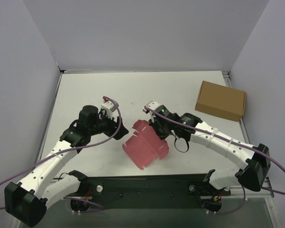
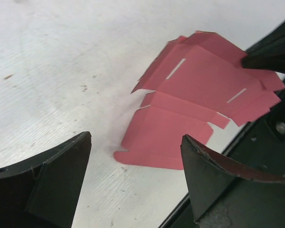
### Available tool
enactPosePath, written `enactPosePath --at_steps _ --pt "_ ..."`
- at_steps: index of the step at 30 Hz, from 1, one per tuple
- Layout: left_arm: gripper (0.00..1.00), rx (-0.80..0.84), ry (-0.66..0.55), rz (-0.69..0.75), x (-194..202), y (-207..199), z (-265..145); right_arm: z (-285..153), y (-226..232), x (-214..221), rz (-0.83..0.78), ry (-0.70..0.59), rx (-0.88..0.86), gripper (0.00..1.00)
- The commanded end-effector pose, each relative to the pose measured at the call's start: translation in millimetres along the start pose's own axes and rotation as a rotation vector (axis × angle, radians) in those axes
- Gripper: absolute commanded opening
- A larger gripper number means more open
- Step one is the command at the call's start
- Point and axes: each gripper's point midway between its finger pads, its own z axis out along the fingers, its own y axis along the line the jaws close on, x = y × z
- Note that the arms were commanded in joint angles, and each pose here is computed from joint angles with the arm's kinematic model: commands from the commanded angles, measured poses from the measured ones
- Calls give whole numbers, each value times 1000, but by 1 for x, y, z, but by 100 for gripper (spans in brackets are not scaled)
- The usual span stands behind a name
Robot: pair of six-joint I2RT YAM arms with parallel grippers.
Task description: Fold the paper box
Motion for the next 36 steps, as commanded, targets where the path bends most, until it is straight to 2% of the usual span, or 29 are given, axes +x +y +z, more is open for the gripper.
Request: enactPosePath --at_steps 1,3,9,10,12,16,19,27,36 --pt "83 -249 -115 -111 -13 36 -13 9 -32 14 21 56 171 0" --pt "76 -204 -129 -182 -4 26 -8 14 -42 17 39 74 212 0" --pt "65 -31 -85 -390 62 -2 34 33 -58 27 44 134 317 0" --pt "64 -17 -109 -391 60 -3 38 37 -58 28 45 140 324 0" --pt "63 -15 -82 -409 77 -4 46 42 -58 29 48 144 330 0" --pt "60 41 -136 -423 75 -12 58 54 -58 35 53 162 347 0" --pt "59 48 -130 -429 82 -14 68 60 -58 39 56 173 360 0" --pt "52 16 -21 -452 128 -8 92 70 -59 49 65 181 408 0" --pt "46 -11 39 -463 160 -4 103 71 -43 44 80 153 391 0"
